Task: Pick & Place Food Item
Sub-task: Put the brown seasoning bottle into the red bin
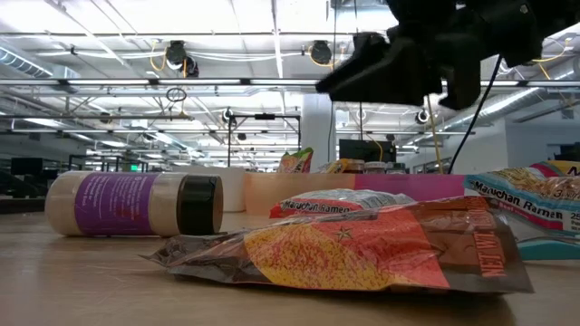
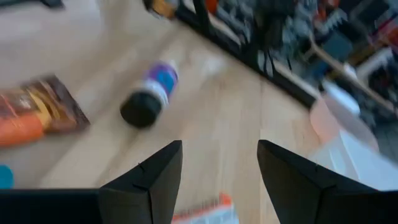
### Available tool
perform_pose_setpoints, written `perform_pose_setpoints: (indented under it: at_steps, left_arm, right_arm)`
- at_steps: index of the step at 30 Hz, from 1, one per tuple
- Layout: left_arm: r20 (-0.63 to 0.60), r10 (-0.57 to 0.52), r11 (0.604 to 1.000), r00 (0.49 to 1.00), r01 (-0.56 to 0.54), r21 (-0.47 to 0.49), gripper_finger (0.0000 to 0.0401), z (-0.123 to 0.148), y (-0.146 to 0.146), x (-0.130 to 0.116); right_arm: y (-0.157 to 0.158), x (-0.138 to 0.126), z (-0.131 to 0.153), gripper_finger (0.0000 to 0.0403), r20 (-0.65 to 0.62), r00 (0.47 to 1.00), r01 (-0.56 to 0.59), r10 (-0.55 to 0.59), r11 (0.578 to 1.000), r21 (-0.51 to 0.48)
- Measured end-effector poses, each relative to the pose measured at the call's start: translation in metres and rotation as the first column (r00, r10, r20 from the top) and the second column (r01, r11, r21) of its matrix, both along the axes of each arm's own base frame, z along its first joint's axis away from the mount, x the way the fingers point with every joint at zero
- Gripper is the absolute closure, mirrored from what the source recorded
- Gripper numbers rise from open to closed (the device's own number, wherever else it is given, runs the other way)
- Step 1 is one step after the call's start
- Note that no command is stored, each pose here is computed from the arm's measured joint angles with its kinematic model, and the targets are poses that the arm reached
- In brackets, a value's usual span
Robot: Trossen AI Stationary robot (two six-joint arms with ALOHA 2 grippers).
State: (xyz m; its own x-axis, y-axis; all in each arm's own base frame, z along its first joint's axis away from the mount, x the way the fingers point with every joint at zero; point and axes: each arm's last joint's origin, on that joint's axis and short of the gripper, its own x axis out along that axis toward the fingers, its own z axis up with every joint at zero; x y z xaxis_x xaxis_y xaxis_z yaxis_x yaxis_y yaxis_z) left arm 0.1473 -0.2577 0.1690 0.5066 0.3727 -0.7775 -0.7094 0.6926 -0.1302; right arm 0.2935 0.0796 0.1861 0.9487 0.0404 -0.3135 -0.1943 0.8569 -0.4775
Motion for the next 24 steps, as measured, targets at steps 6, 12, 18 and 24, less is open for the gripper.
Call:
perform_pose_setpoints:
  at_steps: [6,12,18,24]
  left_arm:
    - [0.088,-0.093,0.991,0.992,0.083,0.110,0.0203,0.029,0.022,0.025]
    - [0.078,-0.206,0.966,0.976,0.189,0.179,0.0203,0.047,0.042,0.059]
    - [0.026,-0.335,0.916,0.942,0.318,0.246,0.0203,0.055,0.064,0.102]
    - [-0.004,-0.433,0.868,0.901,0.418,0.268,0.0203,0.061,0.098,0.142]
  right_arm:
    - [0.005,0.002,0.011,0.0206,0.113,0.976,-0.178,0.186,0.981,-0.081]
    - [0.005,0.004,0.016,0.0243,0.157,0.958,-0.198,0.242,0.948,-0.250]
    - [0.002,0.005,0.017,0.0330,0.159,0.944,-0.249,0.288,0.942,-0.226]
    - [0.007,0.004,0.016,0.0395,0.152,0.941,-0.269,0.302,0.941,-0.205]
